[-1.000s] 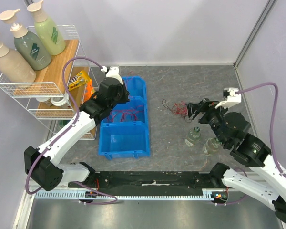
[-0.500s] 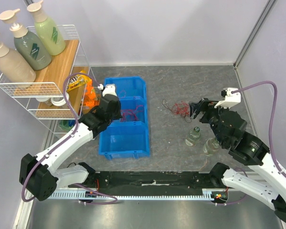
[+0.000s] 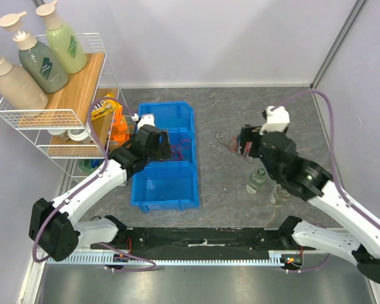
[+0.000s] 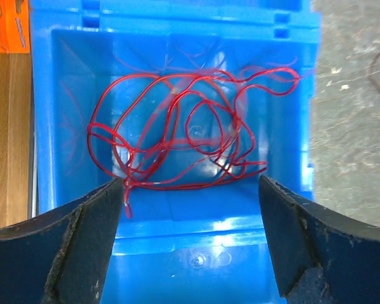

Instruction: Untangle the cables

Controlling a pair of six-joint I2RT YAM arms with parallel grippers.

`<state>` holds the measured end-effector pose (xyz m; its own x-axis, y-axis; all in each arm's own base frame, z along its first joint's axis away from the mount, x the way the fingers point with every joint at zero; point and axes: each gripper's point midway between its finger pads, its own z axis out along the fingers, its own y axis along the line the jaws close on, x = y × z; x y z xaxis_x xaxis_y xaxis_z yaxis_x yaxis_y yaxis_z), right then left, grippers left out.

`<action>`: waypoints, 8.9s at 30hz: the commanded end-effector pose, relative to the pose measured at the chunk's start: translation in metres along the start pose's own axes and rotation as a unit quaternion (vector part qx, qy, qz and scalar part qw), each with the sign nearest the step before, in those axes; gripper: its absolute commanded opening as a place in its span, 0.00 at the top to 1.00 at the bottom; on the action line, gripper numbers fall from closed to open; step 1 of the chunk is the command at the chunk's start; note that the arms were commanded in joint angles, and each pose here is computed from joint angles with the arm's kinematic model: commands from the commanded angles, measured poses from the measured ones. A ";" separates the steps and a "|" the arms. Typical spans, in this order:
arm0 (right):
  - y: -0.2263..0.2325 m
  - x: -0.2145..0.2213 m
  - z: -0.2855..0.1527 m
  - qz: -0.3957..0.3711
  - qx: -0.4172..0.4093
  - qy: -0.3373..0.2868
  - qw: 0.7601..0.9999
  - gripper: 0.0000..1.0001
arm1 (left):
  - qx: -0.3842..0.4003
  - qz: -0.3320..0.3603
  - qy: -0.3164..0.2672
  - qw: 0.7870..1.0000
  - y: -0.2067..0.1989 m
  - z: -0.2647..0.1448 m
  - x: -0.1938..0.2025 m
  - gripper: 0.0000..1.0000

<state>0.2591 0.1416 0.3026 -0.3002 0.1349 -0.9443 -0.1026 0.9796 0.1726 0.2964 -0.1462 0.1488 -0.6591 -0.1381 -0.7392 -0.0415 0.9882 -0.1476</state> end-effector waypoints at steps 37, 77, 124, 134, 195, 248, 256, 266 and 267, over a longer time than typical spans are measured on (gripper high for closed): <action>0.021 -0.030 0.137 -0.139 -0.023 0.093 0.986 1.00 | 0.443 0.032 -0.091 0.891 -0.126 -0.129 -0.048 0.17; 0.020 -0.121 0.047 0.003 -0.091 -0.042 0.995 1.00 | 0.553 0.043 -0.055 0.830 -0.272 -0.108 -0.069 0.19; 0.033 -0.214 -0.039 0.046 -0.153 -0.149 0.976 1.00 | 0.641 0.069 -0.049 0.763 -0.297 -0.110 -0.050 0.09; 0.050 -0.226 -0.049 0.065 -0.198 -0.157 0.965 1.00 | 0.563 0.058 -0.015 0.824 -0.318 -0.061 -0.026 0.17; 0.057 -0.281 -0.075 0.097 -0.225 -0.239 0.940 1.00 | 0.535 0.084 -0.048 0.840 -0.362 -0.005 -0.035 0.52; 0.025 0.071 0.072 0.015 -0.165 0.158 0.973 0.34 | 0.583 -0.043 0.103 0.805 -0.253 -0.040 -0.059 0.98; 0.026 0.102 0.082 0.039 -0.172 0.170 0.969 0.47 | 0.592 -0.044 0.104 0.798 -0.250 -0.055 -0.060 0.98; 0.030 0.095 0.083 0.068 -0.181 0.135 0.972 1.00 | 0.535 0.006 0.052 0.843 -0.245 -0.055 -0.058 0.64; 0.029 0.090 0.081 0.070 -0.181 0.128 0.973 1.00 | 0.517 0.029 0.033 0.855 -0.244 -0.055 -0.055 0.57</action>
<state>0.2969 0.1936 0.1608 -0.6554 0.0989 -0.7488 -0.3306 0.8538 0.4022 0.3076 -0.3823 0.2411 -0.8156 -0.0519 -0.5763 0.5426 0.2771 -0.7930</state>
